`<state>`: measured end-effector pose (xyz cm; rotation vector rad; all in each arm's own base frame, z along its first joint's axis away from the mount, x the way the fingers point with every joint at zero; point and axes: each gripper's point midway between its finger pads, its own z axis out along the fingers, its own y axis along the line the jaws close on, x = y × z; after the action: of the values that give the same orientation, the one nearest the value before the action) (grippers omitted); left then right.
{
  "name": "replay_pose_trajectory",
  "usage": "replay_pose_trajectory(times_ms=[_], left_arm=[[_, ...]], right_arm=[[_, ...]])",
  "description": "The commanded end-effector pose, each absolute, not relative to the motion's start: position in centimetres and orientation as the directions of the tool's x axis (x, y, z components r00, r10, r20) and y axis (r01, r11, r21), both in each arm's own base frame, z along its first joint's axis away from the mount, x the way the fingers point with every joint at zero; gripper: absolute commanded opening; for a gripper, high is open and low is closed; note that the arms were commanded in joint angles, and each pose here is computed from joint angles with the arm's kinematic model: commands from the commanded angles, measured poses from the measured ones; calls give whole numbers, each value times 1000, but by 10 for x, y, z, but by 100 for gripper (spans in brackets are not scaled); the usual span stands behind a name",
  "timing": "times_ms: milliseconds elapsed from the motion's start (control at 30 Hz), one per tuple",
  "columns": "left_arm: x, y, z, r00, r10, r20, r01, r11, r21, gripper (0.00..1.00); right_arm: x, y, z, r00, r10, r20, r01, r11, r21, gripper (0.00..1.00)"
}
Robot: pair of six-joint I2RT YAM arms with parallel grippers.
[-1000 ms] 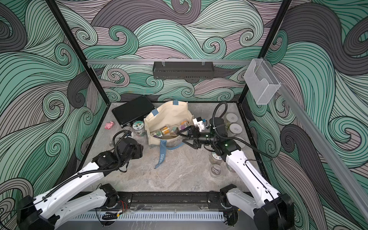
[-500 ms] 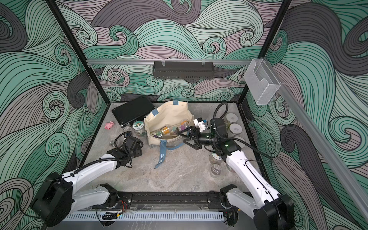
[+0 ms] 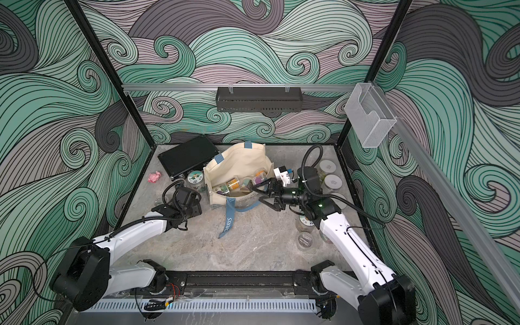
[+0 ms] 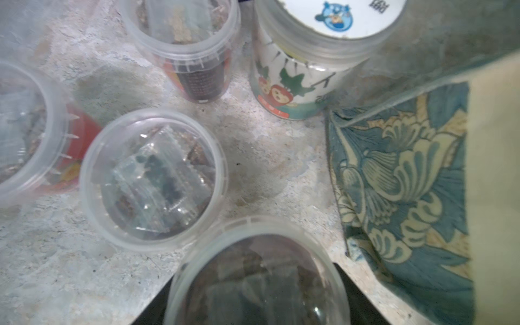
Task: Take out the seed jars from the canvas bag
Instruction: Place the seed jar at the center of the board.
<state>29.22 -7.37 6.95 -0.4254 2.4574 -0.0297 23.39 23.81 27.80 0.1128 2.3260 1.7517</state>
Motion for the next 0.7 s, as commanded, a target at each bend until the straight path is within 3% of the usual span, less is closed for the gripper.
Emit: replay_pose_trajectory(times_ms=[0, 167, 333, 467, 667], left_arm=[[289, -81, 69, -751, -352, -559, -300, 935, -186, 42], [288, -80, 62, -766, -347, -542, -309, 937, -162, 44], [288, -82, 59, -793, -334, -509, -310, 941, -135, 75], [286, -83, 66, -794, -340, -504, -309, 940, -147, 94], [277, -97, 115, -781, -325, -533, -222, 943, -248, 99]], right_arm=[[236, 239, 278, -971, 191, -145, -91, 268, 959, 85], [235, 239, 278, -972, 186, -144, -91, 268, 959, 85], [236, 238, 279, -972, 187, -145, -91, 267, 959, 85], [236, 237, 279, -971, 190, -145, -91, 268, 959, 85], [237, 236, 282, -970, 191, -152, -96, 274, 957, 86]])
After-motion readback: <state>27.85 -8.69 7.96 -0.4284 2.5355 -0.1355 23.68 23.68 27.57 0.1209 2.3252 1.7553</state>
